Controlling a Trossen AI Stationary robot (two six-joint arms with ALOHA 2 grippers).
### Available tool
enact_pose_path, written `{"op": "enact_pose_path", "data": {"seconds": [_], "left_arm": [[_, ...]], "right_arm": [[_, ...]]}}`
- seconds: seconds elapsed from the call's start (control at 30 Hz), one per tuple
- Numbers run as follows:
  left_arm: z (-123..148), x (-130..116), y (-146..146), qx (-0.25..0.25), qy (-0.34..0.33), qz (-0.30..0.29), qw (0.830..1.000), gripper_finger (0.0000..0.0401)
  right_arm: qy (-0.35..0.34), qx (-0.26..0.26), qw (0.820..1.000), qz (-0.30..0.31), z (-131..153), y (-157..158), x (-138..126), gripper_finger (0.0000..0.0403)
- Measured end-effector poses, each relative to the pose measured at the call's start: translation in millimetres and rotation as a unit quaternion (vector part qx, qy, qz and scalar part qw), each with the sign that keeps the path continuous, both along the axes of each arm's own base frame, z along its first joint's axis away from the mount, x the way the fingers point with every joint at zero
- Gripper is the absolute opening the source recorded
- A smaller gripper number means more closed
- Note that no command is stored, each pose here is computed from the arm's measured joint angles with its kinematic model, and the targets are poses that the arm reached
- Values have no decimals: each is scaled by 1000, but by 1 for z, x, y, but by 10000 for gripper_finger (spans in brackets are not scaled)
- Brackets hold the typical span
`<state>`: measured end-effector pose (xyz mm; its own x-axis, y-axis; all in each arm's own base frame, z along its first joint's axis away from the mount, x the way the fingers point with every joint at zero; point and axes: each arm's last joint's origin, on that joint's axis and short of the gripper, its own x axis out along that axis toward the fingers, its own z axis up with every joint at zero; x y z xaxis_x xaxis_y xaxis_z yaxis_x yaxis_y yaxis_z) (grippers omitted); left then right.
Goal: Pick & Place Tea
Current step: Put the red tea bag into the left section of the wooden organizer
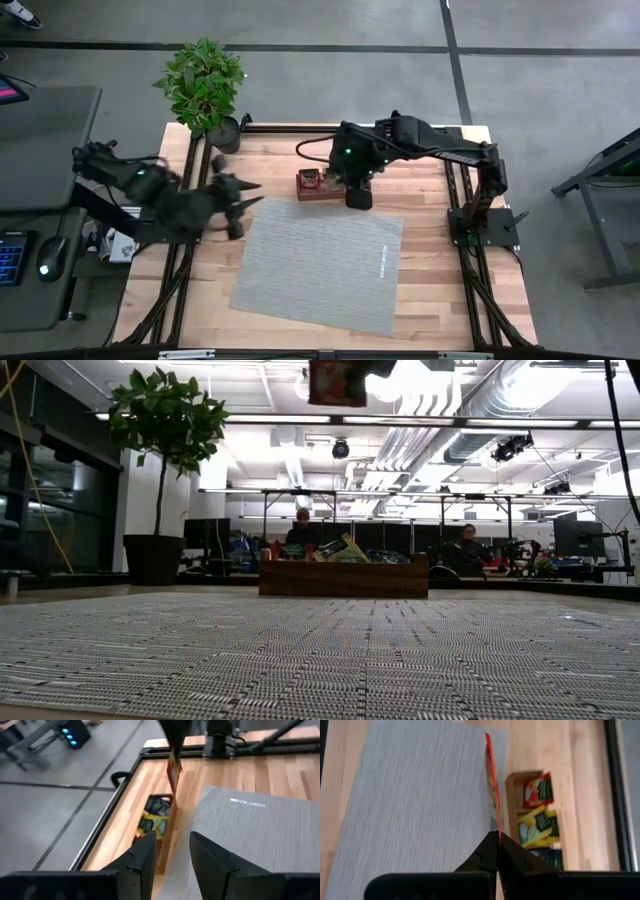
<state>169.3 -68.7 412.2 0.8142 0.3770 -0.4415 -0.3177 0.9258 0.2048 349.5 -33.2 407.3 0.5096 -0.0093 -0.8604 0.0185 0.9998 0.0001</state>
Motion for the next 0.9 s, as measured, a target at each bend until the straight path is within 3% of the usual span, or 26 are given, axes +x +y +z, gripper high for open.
{"op": "enact_pose_path", "data": {"seconds": [0.27, 0.43, 0.67, 0.9], "left_arm": [[-8, 55, 17, 40, 37, -64, 996, 119], [-24, 90, 29, 30, 59, -96, 993, 166], [-40, 135, 44, -12, 28, -120, 992, 246], [-41, 151, 49, -22, -20, -106, 994, 257]], "right_arm": [[49, 15, 999, 14, -11, 11, 0, 0], [52, 13, 998, 18, -12, 18, 1, 0], [53, 6, 998, 14, -12, 19, 1, 0], [52, 9, 999, 7, -11, 20, 1, 0]]}}
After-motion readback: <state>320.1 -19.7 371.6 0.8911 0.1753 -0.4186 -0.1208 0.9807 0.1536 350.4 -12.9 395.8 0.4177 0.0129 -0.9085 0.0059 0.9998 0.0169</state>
